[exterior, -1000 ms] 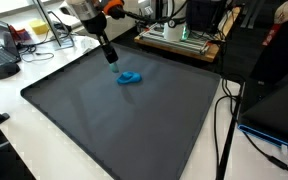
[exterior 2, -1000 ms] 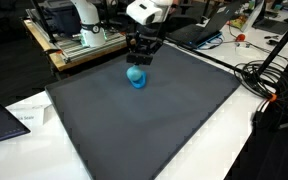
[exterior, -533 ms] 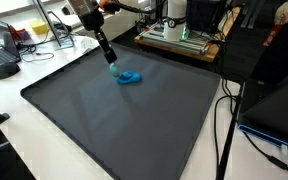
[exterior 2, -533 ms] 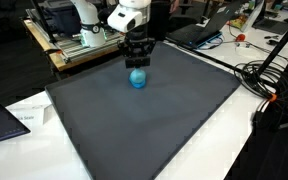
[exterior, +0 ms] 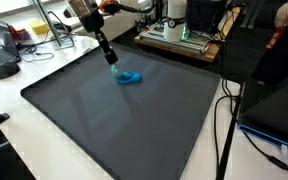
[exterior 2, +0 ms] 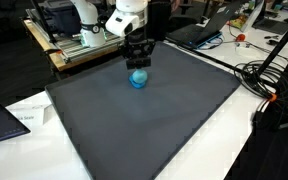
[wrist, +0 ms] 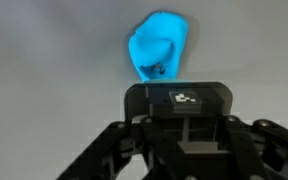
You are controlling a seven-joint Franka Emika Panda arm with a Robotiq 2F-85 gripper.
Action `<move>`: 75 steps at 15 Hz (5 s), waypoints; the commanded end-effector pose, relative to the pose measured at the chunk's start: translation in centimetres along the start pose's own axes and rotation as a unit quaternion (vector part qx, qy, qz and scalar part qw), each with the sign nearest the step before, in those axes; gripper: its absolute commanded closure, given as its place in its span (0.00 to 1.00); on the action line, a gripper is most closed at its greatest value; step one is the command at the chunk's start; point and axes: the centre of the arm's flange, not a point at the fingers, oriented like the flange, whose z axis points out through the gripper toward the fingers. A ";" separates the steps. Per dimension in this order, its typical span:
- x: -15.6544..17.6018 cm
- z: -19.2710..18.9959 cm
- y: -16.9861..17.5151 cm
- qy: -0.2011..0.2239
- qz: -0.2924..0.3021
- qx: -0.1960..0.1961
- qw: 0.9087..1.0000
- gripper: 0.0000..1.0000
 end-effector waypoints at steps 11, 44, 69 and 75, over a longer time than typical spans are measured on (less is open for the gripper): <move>2.3 0.2 4.2 -0.007 0.014 0.096 0.995 0.78; 8.1 9.6 17.6 -0.080 -0.014 0.385 0.919 0.78; -10.7 -2.6 2.9 0.137 -0.100 0.044 0.985 0.78; -15.4 -0.9 2.3 0.199 -0.129 0.050 0.970 0.78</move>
